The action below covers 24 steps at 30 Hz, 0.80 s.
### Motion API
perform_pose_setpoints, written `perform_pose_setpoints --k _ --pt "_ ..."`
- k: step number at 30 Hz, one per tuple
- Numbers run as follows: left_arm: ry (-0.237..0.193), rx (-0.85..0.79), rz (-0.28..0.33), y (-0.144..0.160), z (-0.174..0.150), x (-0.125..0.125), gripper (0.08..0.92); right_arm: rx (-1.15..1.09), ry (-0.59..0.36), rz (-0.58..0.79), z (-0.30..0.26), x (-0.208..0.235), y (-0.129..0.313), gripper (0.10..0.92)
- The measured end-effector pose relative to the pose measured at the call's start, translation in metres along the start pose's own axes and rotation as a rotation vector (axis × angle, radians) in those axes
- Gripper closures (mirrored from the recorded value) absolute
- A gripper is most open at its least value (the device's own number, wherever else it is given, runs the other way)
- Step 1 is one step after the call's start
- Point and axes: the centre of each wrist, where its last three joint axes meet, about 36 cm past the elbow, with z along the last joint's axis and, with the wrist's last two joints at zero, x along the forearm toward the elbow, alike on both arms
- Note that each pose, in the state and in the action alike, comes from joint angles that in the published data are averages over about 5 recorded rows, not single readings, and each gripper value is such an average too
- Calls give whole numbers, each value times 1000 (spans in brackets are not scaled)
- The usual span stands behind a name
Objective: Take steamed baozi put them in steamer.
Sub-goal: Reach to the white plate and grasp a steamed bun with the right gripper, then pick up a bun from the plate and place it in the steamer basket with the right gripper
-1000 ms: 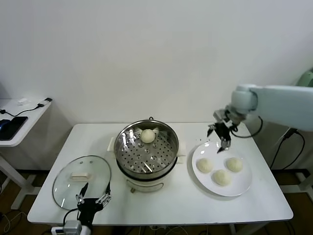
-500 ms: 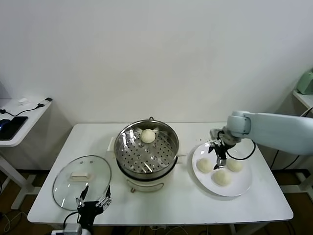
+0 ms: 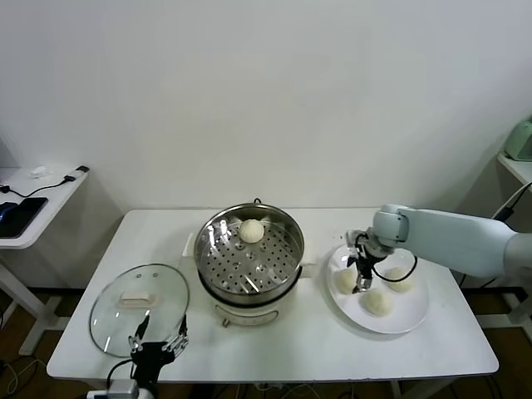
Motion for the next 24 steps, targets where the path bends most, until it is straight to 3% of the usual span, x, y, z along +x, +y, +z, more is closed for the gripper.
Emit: perform_pose_setpoints --k 5,12,24 --pt "0 -1 0 0 -1 0 177 1 -2 -6 1 2 0 387" --pt "-1 2 1 -1 -4 3 177 17 -10 -10 2 33 -7 403" --pt "-23 7 20 -7 -13 3 177 66 -79 63 -55 183 -35 403"
